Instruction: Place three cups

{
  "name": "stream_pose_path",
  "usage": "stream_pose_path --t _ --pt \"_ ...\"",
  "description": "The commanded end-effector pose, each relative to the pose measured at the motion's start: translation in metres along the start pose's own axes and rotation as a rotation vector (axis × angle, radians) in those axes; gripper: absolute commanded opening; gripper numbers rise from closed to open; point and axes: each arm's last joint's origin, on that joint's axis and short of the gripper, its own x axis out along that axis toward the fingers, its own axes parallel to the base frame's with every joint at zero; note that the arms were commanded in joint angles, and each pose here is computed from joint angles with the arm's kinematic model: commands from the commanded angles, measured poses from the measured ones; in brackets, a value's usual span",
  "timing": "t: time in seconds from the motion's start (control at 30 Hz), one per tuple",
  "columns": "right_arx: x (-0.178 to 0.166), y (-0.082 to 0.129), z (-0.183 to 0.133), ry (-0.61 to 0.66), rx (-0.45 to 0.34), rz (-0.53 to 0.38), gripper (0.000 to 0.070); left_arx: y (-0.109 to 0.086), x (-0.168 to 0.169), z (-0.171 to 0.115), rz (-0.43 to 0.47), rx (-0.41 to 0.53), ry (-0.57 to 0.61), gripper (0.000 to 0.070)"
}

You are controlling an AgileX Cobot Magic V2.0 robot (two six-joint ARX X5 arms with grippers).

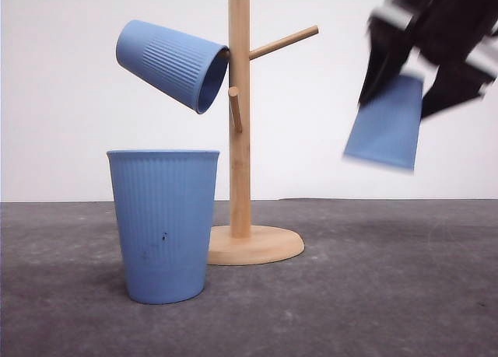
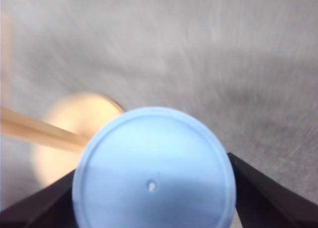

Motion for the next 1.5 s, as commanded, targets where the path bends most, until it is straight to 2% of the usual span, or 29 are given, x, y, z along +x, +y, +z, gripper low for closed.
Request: stream_pose_path --t 0.0,0.2,0.27,0.43,0.5,0.6,0.73,0.87,1.23,1.47 --pt "-0.012 0.0 0.005 -0.027 0.076 0.049 0.0439 -0.002 -0.001 0.003 -0.005 0.015 -0.015 0.0512" --pt "-0.064 -0.006 0.003 -0.098 0.137 0.237 0.0439 -0.002 -0.001 0.003 -0.005 0.015 -0.016 0.0512" --pt "-0.076 -0.01 -0.001 -0.127 0.145 0.262 0.0439 -0.002 -0.001 0.003 -0.007 0.017 -0.019 0.0512" --pt "-0.089 -0.014 -0.008 -0.194 0.197 0.387 0.044 -0.002 -0.001 0.004 -0.008 0.018 -0.021 0.0512" --pt "-0.089 -0.013 -0.006 -0.202 0.211 0.408 0.044 -0.002 -0.001 0.004 -0.008 0.018 -0.021 0.0512" --pt "-0.085 -0.005 -0.001 -0.212 0.213 0.445 0.044 -0.002 -0.001 0.004 -0.008 0.016 -0.02 0.0512" --pt "-0.081 0.011 0.01 -0.297 0.232 0.454 0.044 -0.002 -0.001 0.004 -0.008 0.014 -0.02 0.0512" --pt "-0.07 0.018 0.02 -0.321 0.269 0.525 0.044 -0.002 -0.001 0.004 -0.009 0.014 -0.019 0.0512" --pt "-0.012 0.029 0.017 -0.201 0.308 0.54 0.044 -0.003 -0.001 0.003 -0.016 0.008 -0.016 0.0512" --pt "0.009 0.037 0.014 -0.164 0.3 0.554 0.044 -0.003 -0.001 0.003 -0.016 0.008 -0.016 0.0512"
